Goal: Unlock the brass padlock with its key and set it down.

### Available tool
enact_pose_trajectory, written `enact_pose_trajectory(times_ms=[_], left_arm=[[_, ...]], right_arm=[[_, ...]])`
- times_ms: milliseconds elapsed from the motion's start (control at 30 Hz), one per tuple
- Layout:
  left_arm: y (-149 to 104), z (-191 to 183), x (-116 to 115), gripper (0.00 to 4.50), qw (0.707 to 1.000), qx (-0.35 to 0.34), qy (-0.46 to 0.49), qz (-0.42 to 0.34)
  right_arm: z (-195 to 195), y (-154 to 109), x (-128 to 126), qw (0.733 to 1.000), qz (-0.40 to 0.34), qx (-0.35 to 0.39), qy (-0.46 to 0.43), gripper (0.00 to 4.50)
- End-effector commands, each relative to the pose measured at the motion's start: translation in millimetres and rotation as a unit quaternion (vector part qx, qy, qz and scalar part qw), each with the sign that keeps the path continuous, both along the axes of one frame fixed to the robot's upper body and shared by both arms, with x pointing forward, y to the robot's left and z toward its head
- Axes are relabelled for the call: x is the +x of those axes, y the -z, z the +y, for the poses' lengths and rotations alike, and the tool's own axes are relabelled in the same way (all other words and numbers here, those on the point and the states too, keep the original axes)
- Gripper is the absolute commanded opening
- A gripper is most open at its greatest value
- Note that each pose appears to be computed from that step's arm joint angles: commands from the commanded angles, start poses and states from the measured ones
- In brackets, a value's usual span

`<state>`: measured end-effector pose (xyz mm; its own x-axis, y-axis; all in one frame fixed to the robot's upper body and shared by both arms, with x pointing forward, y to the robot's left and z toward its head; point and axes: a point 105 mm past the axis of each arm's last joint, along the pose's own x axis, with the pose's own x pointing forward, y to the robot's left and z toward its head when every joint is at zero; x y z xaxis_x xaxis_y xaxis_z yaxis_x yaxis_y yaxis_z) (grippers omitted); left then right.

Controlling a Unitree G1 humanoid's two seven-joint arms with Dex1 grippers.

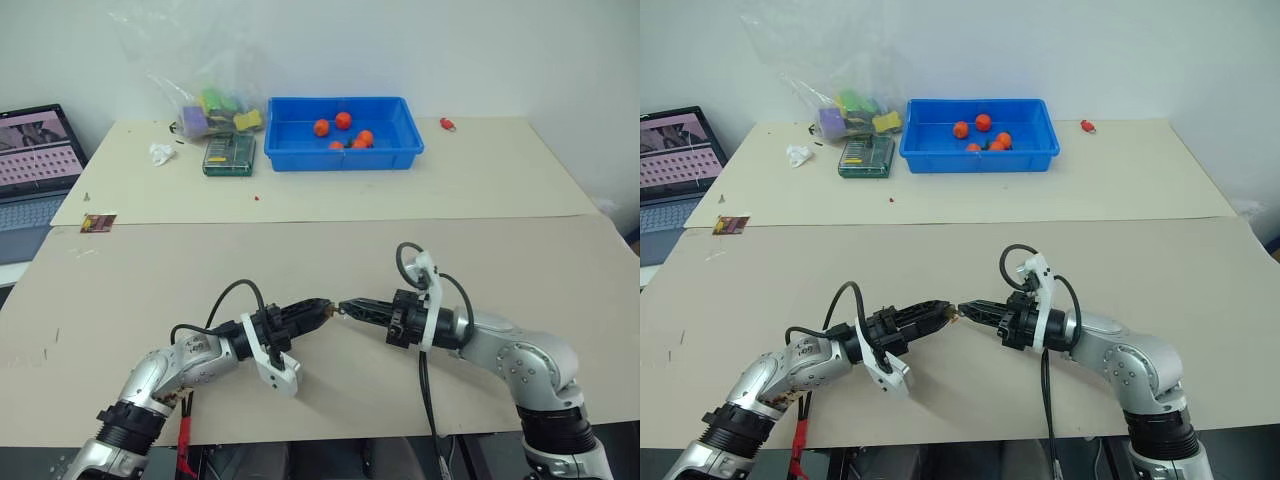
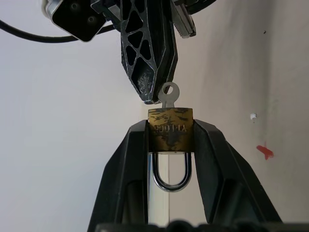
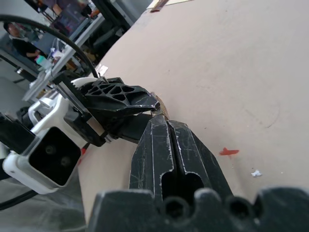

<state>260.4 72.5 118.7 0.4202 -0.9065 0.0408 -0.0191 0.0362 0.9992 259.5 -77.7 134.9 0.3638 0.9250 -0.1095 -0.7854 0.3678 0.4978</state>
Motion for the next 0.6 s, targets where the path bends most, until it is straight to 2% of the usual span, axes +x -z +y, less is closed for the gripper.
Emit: enact_pose_trajectory(times_ms=[33, 267, 367, 467, 533, 600], left_arm=[[-39, 2, 4, 0.83, 0.995, -0.037, -0.004, -0.088], [-52, -2, -4, 0.83, 0.991, -0.047, 0.010, -0.122], [-53, -2, -2, 0.83, 0.992, -0.052, 0.005, -0.111], [-53, 0, 3, 0.83, 0.994, -0.066, -0.007, -0.088], [-53, -2, 3, 0.83, 0.994, -0.068, -0.006, -0.080], [-53, -3, 3, 0.83, 0.995, -0.067, -0.005, -0.078]], right_arm=[[11, -1, -14, 0.998, 0.045, 0.027, -0.040, 0.03], [14, -1, -14, 0.995, 0.079, 0.042, -0.033, 0.03], [14, 0, -12, 0.996, 0.082, 0.036, -0.026, 0.03], [13, -2, -9, 0.998, 0.054, 0.025, -0.016, 0.03], [12, -14, -4, 0.999, 0.008, 0.034, -0.011, 0.03], [11, -21, -1, 0.999, -0.017, 0.035, -0.007, 0.60]])
